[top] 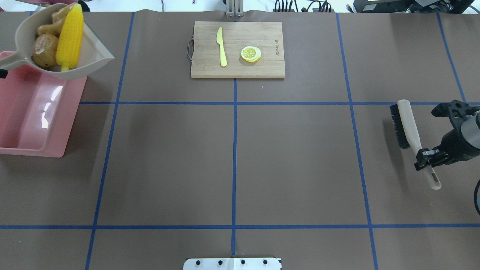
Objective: Sweep and dump trash into bin
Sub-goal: 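Lift the dustpan over the pink bin with the left while the right returns the brush, then tilt the dustpan with the left gripper to dump the toys into the pink bin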
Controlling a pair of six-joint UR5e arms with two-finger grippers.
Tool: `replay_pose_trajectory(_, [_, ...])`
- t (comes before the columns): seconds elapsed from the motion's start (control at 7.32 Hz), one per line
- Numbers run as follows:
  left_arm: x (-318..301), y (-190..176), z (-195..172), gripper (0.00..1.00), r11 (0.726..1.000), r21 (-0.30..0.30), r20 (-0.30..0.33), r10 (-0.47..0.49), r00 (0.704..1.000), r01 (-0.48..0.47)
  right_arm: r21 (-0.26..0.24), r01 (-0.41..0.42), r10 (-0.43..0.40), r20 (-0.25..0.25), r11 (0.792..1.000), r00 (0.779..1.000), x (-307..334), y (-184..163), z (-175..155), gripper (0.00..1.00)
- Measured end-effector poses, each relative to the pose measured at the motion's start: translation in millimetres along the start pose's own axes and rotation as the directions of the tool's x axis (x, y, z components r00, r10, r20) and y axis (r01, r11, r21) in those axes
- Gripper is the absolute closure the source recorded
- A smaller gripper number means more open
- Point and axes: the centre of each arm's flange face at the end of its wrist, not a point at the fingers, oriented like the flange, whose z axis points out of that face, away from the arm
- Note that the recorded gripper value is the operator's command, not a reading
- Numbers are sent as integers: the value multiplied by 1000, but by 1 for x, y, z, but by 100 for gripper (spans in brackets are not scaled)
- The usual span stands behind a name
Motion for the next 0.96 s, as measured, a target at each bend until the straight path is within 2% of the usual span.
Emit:
replay_pose_trajectory(0.27, [-9, 48, -32, 100, 997, -25, -32, -77, 997, 76, 8, 8, -8, 0, 1000, 1000, 31, 13, 16, 100])
replay_pose_trajectory(0.41, [-12, 62, -46, 100, 996, -32, -48, -81, 996, 80, 6, 7, -7, -2, 1000, 1000, 35, 15, 19, 100])
replay_pose_trajectory(0.55, [-18, 74, -63, 100, 997, -43, -62, -66, 996, 63, 2, 7, -7, -4, 1000, 1000, 37, 15, 22, 100])
replay_pose_trajectory(0.82, [-39, 99, -84, 100, 996, -83, -55, 38, 998, -42, -7, 8, -8, -4, 1000, 1000, 33, 14, 27, 100])
replay_pose_trajectory(0.96, [-47, 108, -87, 100, 992, -111, -43, 62, 997, -67, -16, 14, -14, -1, 1000, 1000, 27, 12, 30, 74])
